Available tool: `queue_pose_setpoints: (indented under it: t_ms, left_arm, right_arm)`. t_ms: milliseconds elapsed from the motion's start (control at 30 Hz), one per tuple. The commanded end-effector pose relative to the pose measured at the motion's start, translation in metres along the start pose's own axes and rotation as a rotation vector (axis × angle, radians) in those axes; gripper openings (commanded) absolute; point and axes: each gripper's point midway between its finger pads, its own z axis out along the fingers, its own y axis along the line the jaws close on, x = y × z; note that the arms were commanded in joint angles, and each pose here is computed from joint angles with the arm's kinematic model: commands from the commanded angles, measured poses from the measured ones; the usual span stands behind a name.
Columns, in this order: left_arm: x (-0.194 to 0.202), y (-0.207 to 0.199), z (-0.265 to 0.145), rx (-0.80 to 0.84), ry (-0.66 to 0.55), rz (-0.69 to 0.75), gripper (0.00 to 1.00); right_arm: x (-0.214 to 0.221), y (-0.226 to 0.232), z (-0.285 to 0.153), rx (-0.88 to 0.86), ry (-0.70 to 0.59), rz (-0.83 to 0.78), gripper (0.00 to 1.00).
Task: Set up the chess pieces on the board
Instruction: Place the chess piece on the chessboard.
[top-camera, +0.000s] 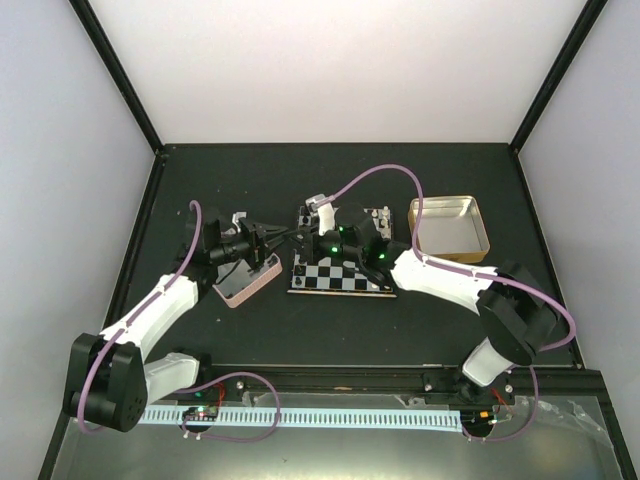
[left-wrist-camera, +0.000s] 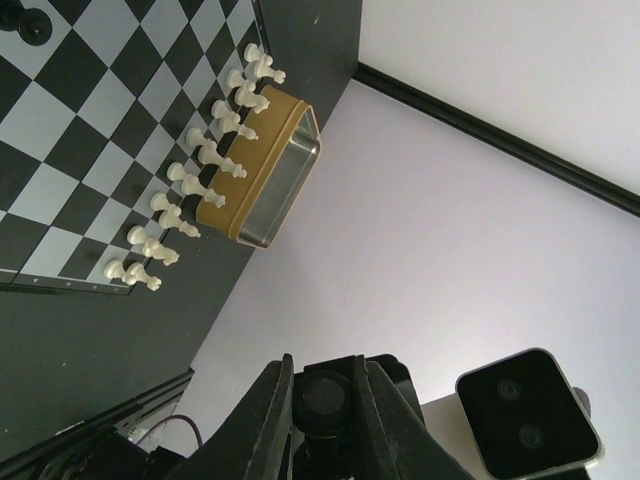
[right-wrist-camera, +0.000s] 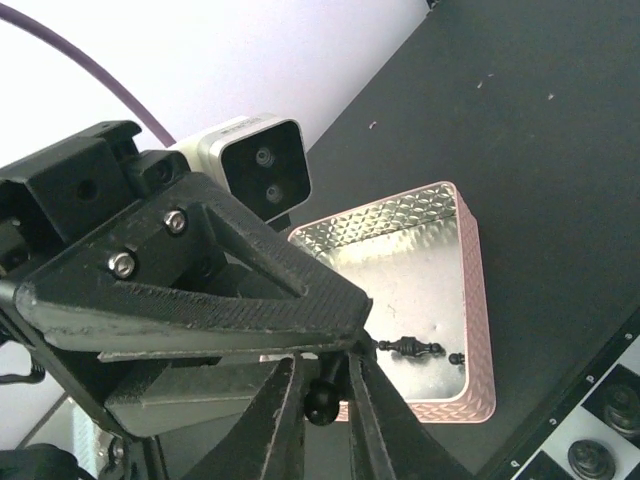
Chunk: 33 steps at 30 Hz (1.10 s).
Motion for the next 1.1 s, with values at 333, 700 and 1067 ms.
queue_pose_setpoints:
  t_ms: [333,700,1067]
  left_arm:
    - [0.005,-0.005,-0.006,-0.038,-0.027,0.102,0.50]
    - [-0.054,0.009,-0.050,-0.299,-0.357,0.625,0.65]
    - [-0.041,-0.025,-0.081,-0.457,-0.358,1.251,0.69]
  right_arm:
    - [-0.014,0.002,-0.013,0.087,0.041,0.055,0.01]
    - [0.034,-0.079,-0.040,0.389,0.353,0.194,0.01]
    - [0.055,-0.152,-0.003,0.581,0.557,0.190,0.02]
